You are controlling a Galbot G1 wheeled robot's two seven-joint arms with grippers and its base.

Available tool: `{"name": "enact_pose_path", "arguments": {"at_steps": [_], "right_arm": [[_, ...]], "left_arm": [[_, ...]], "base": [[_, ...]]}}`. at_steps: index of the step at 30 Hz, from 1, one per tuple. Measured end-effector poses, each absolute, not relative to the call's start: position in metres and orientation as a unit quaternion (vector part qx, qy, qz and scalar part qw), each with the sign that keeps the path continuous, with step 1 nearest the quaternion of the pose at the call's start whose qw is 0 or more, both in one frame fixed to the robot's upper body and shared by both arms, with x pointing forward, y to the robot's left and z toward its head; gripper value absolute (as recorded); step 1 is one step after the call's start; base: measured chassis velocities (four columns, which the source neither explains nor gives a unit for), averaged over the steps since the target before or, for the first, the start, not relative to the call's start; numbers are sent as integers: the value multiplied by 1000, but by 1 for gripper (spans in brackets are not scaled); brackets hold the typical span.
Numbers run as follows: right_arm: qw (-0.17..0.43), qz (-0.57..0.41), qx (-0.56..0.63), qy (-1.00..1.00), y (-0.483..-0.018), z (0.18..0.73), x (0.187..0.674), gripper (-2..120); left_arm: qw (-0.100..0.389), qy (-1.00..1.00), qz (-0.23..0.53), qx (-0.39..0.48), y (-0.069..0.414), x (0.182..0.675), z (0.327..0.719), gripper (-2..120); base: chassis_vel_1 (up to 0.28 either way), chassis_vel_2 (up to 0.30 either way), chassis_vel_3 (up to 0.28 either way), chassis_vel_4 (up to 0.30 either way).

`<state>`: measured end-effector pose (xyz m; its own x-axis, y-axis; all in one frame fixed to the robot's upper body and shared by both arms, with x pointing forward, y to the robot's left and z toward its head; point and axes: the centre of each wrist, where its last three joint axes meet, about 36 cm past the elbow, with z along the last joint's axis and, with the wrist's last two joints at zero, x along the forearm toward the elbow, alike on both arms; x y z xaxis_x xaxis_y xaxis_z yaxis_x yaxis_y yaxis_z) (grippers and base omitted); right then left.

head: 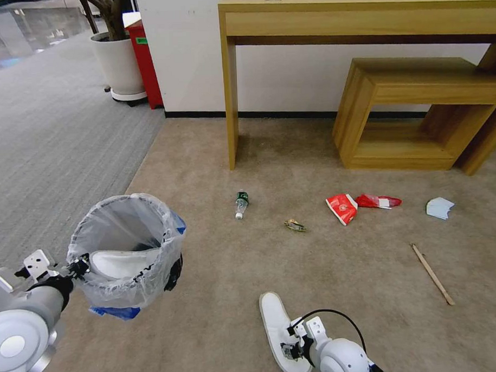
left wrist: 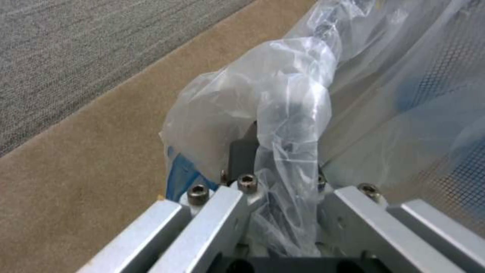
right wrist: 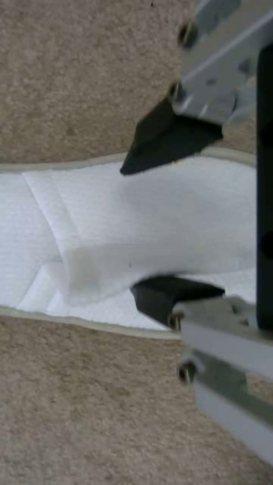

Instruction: Pick up the trash bin and place the garbage on the floor into it.

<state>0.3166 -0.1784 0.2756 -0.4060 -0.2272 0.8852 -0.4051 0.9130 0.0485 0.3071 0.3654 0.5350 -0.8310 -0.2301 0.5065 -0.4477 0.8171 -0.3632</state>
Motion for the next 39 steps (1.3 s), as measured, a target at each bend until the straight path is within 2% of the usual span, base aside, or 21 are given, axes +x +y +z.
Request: {"name": "enact_pose_path", "arguments": {"at_steps": [3,5,7,9,11,14,16,17,20,21,24,25,28,29,32,39], "right_arm": [[509,86,188,-835,-179,276,317,34],[508,86,188,-836,-179,276,317,30],[506,89,186,-838,-180,276,317,18],[504,90,185,-839,-180,276,317,15],[502,91,183,-840,-182,275,317,6],[496,90,180,-844,-183,275,316,0],[451,72,188,-869,-187,282,316,0],[451,72,188,-869,-187,282,316,0],[333,37,224,-915,-197,299,323,0],[333,37,224,-915,-197,299,323,0],[177,-7,300,-937,-213,324,336,0],[177,-7,300,-937,-213,324,336,0],[29,-50,398,-916,-227,342,346,0],[29,-50,398,-916,-227,342,346,0],[-51,-75,473,-876,-230,351,349,0],[-115,-120,534,-829,-225,363,354,0]], "left_arm": [[226,-926,240,182,364,306,536,0],[226,-927,239,182,364,306,536,0],[225,-927,239,182,364,305,536,0],[225,-927,239,181,363,304,537,0],[225,-927,239,181,362,304,537,0],[225,-927,239,180,362,303,537,0],[226,-928,238,176,359,302,538,0],[226,-928,238,176,359,302,538,0],[231,-929,235,169,353,301,536,0],[231,-929,235,169,353,301,536,0],[240,-930,231,156,342,298,534,0],[240,-930,231,156,342,298,534,0],[250,-931,224,145,332,297,531,0],[250,-931,224,145,332,297,531,0],[256,-931,218,139,325,298,528,0],[272,-931,206,133,323,301,518,0]], "base": [[0,0,0,0],[0,0,0,0],[0,0,0,0],[0,0,0,0],[0,0,0,0],[0,0,0,0],[0,0,0,0],[0,0,0,0],[0,0,0,0],[0,0,0,0],[0,0,0,0],[0,0,0,0],[0,0,0,0],[0,0,0,0],[0,0,0,0],[0,0,0,0]]}}
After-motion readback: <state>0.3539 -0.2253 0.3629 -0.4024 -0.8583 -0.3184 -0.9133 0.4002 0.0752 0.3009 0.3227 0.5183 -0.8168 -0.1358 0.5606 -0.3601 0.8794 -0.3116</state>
